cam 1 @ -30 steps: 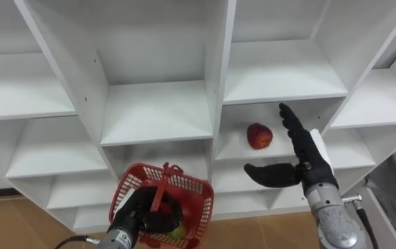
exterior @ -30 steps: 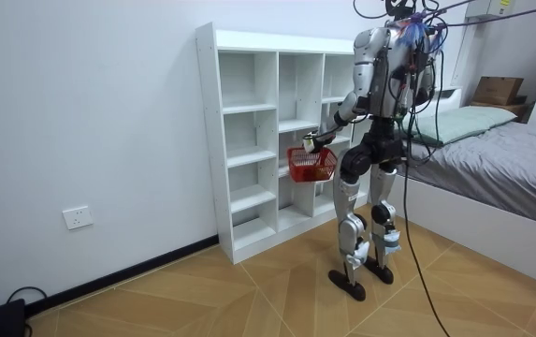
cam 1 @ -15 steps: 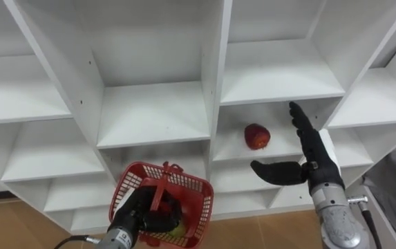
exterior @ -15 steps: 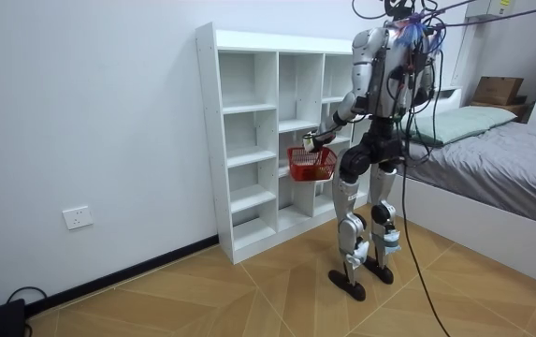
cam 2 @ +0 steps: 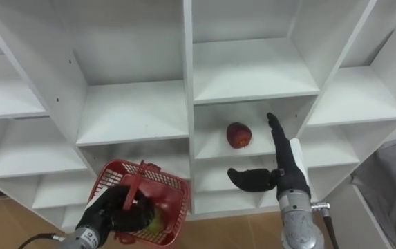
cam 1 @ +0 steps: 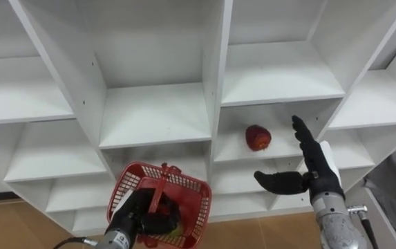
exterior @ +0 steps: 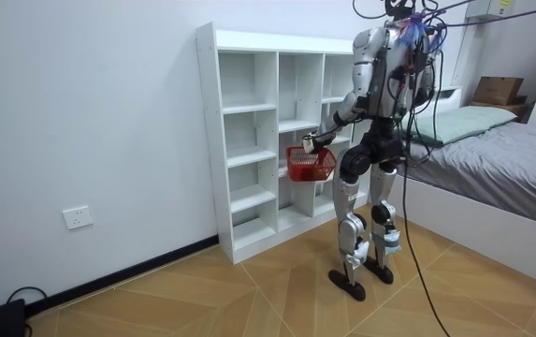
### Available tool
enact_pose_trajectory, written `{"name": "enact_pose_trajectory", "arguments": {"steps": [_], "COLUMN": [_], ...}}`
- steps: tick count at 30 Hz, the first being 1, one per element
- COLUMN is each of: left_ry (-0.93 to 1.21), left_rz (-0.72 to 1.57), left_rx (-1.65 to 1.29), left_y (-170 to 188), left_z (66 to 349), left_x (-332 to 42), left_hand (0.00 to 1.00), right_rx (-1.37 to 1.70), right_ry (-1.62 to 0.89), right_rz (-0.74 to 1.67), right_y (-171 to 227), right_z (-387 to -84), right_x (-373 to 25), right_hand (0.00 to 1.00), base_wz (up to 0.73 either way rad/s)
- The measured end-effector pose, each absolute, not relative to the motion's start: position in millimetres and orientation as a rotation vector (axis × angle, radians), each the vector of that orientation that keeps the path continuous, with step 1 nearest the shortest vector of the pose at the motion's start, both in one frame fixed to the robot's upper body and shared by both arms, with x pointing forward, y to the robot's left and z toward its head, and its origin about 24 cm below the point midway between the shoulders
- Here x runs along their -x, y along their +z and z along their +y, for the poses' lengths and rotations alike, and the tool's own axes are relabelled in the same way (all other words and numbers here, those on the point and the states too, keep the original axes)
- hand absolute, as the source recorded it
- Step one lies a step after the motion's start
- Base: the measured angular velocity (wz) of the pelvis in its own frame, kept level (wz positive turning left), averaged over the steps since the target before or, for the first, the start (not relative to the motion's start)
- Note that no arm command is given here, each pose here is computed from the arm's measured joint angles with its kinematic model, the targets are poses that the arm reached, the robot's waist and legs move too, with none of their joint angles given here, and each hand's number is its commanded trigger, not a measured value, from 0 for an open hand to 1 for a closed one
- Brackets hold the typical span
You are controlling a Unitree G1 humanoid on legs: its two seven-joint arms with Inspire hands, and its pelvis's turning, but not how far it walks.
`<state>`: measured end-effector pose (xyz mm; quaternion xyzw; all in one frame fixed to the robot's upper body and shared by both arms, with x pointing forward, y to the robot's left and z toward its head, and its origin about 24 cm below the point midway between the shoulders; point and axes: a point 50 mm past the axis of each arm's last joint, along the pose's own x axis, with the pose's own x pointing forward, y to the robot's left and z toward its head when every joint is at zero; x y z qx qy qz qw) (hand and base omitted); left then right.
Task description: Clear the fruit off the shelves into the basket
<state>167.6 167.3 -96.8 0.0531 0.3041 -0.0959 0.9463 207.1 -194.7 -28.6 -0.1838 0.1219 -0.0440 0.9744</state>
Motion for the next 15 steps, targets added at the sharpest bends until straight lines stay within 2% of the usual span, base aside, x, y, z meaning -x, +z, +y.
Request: {"name": "enact_pose_trajectory", "arguments": {"steps": [7, 15], "left_ry": [-0.209, -0.196], "left_rz": [0.621, 0.608], "left_rx": [-0.098, -0.103], "left_y": [-96.7, -94.3], "left_z": [167.5, 171.1], "left_x": [-166.7, -170.0], "left_hand": [1.0, 1.0], "right_rx": [0.368, 0.35], "right_ry": [-0.098, -0.159], "right_rz": [0.268, 0.307], "right_y": [-33.5, -41.2], "right_z": [-196.8, -203.2], "right_x": [-211.3, -227.5], "right_hand": [0.0, 0.0], "base_wz": [0.02, 0.17]}}
